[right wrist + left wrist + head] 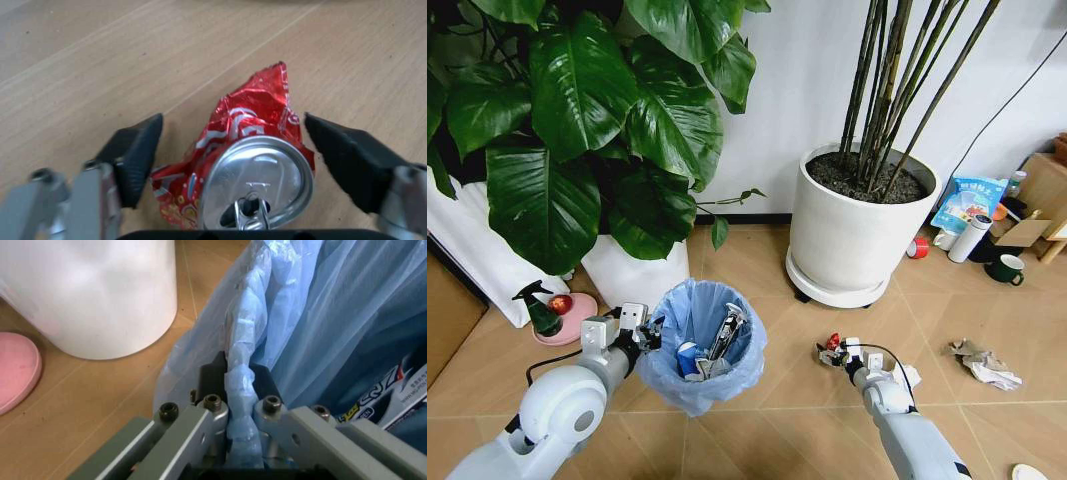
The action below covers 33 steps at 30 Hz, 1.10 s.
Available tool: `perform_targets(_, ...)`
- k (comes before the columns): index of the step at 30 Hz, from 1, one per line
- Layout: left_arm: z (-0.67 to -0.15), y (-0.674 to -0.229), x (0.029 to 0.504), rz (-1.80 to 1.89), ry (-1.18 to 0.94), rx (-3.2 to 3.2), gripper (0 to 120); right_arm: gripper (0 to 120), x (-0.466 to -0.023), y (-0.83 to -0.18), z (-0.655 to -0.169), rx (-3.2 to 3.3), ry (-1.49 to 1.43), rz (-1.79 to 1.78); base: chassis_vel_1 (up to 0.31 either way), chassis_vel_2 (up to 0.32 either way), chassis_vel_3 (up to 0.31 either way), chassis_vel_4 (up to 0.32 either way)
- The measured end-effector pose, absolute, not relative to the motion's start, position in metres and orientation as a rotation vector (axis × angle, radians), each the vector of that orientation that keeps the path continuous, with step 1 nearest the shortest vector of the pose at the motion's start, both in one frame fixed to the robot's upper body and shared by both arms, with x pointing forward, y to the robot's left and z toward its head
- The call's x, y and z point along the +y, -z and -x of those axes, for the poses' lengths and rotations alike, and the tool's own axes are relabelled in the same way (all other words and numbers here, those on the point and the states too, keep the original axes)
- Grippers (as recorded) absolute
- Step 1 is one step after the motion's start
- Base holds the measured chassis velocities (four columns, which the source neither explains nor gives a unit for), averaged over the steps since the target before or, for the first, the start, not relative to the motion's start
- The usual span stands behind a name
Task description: Pick up the trash bin and place the garbage on the floor into it.
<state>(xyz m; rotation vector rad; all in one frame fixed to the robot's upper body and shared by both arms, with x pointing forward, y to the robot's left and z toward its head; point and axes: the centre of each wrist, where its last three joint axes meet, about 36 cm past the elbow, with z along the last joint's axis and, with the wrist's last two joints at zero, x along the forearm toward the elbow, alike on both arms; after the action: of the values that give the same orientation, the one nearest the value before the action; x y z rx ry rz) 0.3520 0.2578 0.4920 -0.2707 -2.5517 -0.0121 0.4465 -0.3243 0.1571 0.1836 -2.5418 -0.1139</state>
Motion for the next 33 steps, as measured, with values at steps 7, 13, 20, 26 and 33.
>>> perform_targets(7, -0.354, -0.493, 0.258, 0.271, 0.014, -2.554, 0, 59, -0.325, -0.154, -0.445, -2.544, 0.137, -0.179, 0.000, 0.000, 0.000, 0.000)
perform_targets(13, -0.354, -0.492, 0.258, 0.272, 0.015, -2.552, 0, 45, -0.327, -0.151, -0.442, -2.550, 0.143, -0.172, 0.000, 0.000, 0.000, 0.000)
perform_targets(20, -0.354, -0.492, 0.258, 0.271, 0.017, -2.552, 0, 45, -0.325, -0.180, -0.441, -2.619, 0.177, -0.190, 0.000, 0.000, 0.000, 0.000)
perform_targets(26, -0.353, -0.491, 0.258, 0.273, 0.013, -2.549, 0, 45, -0.320, -0.213, -0.446, -2.685, 0.189, -0.230, 0.000, 0.000, 0.000, 0.000)
perform_targets(33, -0.355, -0.486, 0.259, 0.270, 0.020, -2.532, 0, 45, -0.287, -0.283, -0.461, -2.830, 0.176, -0.453, 0.000, 0.000, 0.000, 0.000)
